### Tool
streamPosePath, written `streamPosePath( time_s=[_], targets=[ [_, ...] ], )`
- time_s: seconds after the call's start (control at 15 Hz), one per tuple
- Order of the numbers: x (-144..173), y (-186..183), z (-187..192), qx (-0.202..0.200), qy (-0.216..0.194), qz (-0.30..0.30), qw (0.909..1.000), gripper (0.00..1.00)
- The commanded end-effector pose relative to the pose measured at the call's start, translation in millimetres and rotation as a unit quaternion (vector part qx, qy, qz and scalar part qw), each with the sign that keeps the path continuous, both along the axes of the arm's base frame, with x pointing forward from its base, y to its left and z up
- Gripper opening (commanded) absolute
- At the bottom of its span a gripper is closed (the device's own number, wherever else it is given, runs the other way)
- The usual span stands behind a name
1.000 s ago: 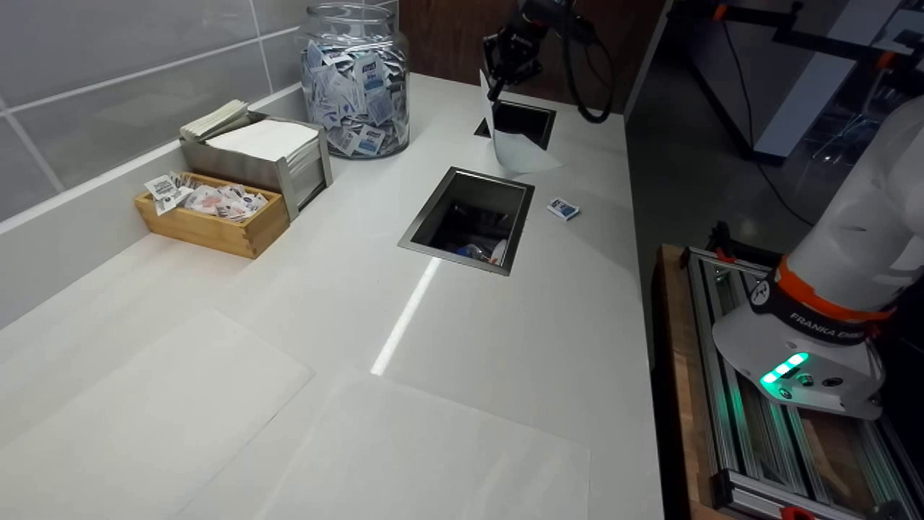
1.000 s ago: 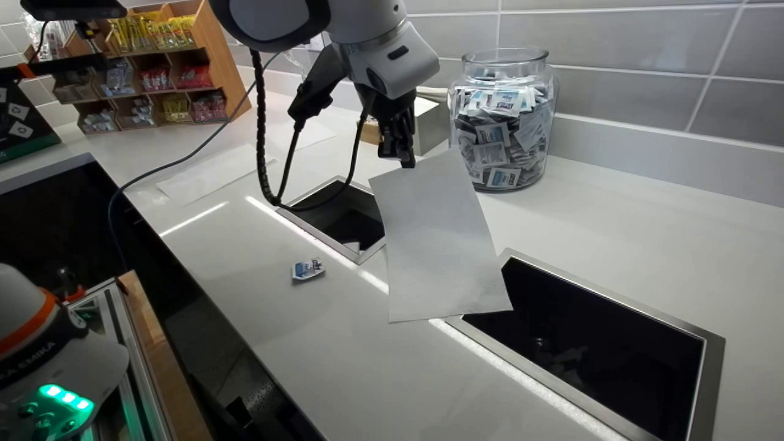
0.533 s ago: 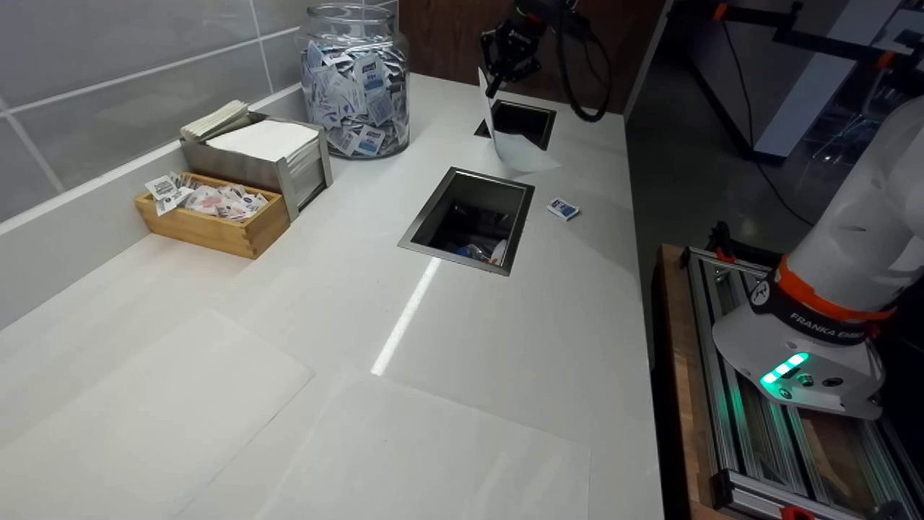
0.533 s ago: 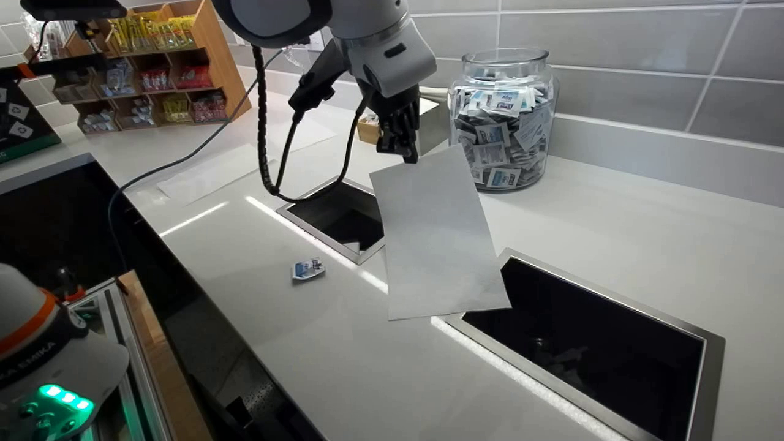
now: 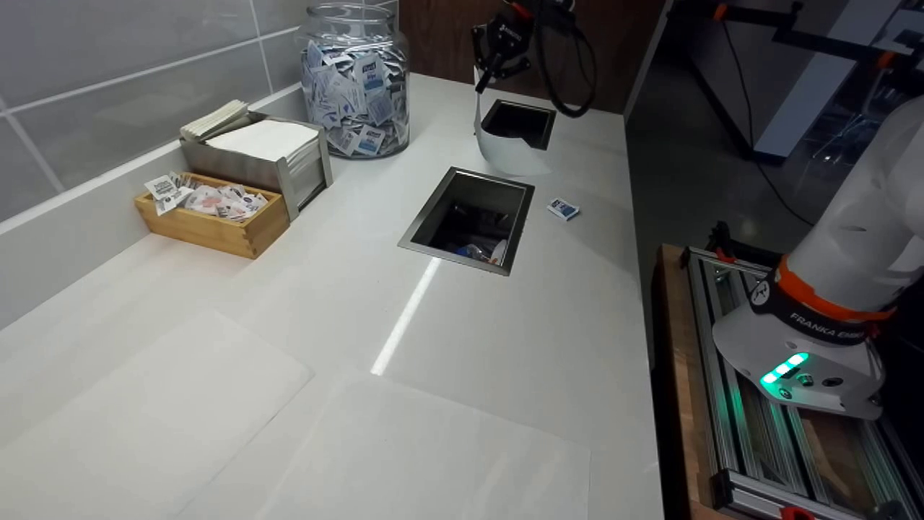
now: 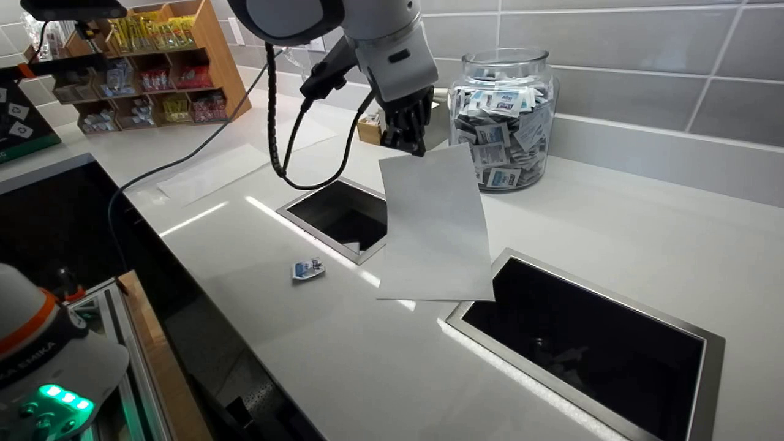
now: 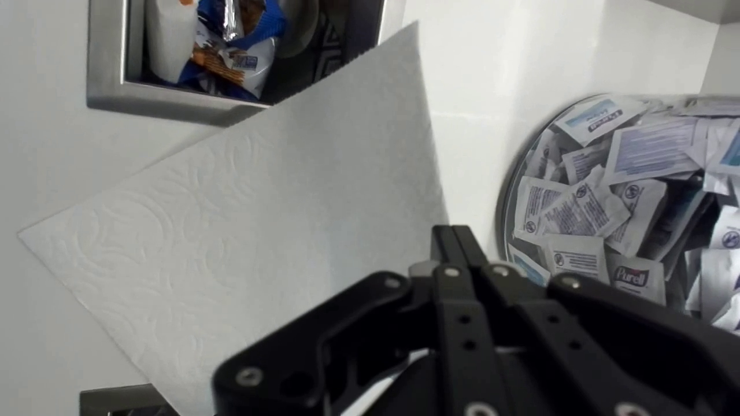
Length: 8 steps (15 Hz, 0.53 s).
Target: Move the piece of tissue forward, pick up the white sachet and then throw it in the opening on the left
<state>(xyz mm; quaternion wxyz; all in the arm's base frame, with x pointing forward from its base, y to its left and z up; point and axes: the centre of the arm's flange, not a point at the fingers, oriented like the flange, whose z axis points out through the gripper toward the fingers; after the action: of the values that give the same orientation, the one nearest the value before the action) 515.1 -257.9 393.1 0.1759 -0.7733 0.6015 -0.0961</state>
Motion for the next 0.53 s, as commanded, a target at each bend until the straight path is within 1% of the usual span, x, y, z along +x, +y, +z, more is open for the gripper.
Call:
streamPosePath(
  time_s=[0.0,0.2,0.33,0.47],
  targets=[
    [16.1,-12.9,-6.1,0.034,0.004,-0.049,0.9982,0.0],
    [21.8,-23.4,-8.6,0.046,-0.002,-0.084,0.9954,0.0],
    [26.1,-27.7,-8.9,0.06,-0.007,-0.104,0.9927,0.0],
    [30.2,-31.4,-12.3,0.059,0.0,-0.119,0.9912,0.0]
  ],
)
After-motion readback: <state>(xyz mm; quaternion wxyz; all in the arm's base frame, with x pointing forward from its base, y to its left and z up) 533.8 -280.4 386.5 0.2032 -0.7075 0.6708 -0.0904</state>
